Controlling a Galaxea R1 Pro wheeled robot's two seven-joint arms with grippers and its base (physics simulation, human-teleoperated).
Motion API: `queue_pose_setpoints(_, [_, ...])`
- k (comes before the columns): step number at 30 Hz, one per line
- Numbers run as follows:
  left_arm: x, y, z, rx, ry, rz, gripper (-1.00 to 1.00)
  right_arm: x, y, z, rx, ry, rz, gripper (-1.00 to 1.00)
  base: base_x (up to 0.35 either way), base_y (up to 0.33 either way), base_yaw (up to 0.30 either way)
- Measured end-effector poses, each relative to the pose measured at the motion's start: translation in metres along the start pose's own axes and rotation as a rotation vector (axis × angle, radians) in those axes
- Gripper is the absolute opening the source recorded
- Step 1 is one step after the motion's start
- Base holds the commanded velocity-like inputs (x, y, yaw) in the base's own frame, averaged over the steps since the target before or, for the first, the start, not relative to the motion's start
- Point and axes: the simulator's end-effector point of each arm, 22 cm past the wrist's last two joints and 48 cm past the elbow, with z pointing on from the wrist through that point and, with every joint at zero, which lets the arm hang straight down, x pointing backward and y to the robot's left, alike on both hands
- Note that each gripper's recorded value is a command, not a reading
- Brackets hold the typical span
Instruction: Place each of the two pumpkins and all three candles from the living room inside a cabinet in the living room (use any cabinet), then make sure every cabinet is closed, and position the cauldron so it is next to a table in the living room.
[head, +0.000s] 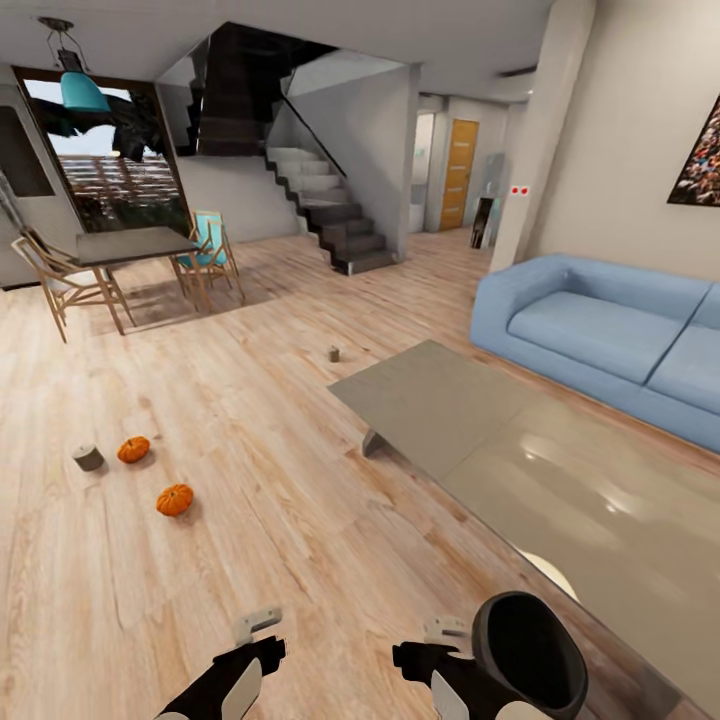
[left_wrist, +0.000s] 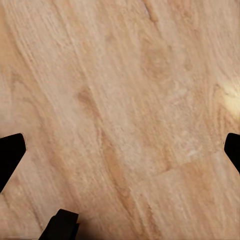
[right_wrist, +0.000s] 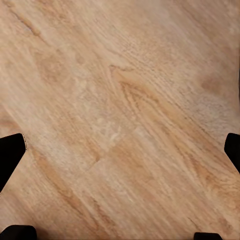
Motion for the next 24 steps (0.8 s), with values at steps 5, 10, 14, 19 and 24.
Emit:
queue_pose_setpoints(5, [-0.0008, -0.0002, -0.0005, 0.001, -0.002, 0.0, 1.0, -0.0008, 0.0001, -0.0005, 0.0, -0.002, 0.0, 1.0, 0.0, 0.0, 0.276])
queue_pose_setpoints(10, [-0.0016, -0.0006, -0.001, 0.001, -0.004, -0.001, 1.0, -0.0018, 0.0003, -0.0009, 0.0, -0.004, 0.0, 1.0, 0.0, 0.0, 0.276])
queue_pose_setpoints(14, [-0.0023, -0.0006, -0.0014, 0.002, -0.005, -0.001, 1.0, -0.0025, 0.0004, -0.0013, -0.001, -0.006, -0.001, 1.0, 0.0, 0.0, 0.276])
queue_pose_setpoints(19, [-0.003, -0.0013, -0.002, 0.003, -0.007, -0.001, 1.0, -0.0033, 0.0005, -0.0018, -0.001, -0.007, -0.001, 1.0, 0.0, 0.0, 0.276])
queue_pose_setpoints(24, [-0.0039, -0.0014, -0.0025, 0.003, -0.009, -0.001, 1.0, -0.0041, 0.0003, -0.0022, 0.001, -0.009, -0.001, 1.0, 0.0, 0.0, 0.276])
